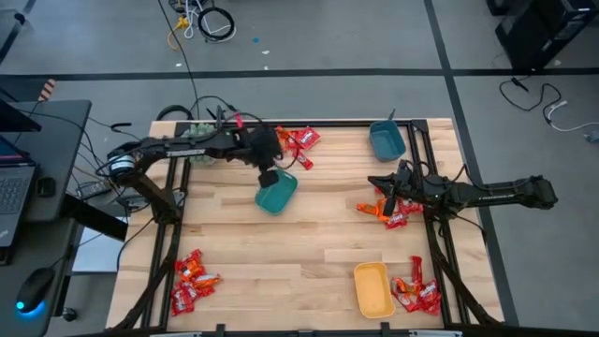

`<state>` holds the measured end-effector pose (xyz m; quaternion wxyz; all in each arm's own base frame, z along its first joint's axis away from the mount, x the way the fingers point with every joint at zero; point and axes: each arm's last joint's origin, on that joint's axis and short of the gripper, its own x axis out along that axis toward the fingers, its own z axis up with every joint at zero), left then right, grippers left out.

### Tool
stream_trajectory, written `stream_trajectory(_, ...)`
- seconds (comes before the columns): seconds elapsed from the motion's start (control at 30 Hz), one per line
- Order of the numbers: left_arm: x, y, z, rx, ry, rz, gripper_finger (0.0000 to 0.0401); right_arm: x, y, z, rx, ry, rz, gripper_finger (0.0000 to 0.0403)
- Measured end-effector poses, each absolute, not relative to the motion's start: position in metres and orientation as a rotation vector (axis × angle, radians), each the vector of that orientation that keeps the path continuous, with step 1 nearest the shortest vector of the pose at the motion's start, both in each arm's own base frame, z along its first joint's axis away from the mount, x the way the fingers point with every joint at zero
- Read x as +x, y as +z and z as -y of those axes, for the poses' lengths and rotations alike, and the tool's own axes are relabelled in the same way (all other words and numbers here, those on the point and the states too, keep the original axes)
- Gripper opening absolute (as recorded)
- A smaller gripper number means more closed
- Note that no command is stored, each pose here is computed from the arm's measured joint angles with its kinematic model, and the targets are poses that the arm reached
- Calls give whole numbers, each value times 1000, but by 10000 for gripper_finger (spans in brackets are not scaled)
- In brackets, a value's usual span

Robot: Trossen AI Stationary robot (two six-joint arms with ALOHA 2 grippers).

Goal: Sort candy
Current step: Move the green bin from the middle left to the center

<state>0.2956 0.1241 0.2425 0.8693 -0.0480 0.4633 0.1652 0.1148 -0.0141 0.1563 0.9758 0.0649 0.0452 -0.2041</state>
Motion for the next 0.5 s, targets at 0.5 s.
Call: stream_trajectory(0.5,310,187,-139,-197,155,-1114,0,120,169,13,139,-344,41,3)
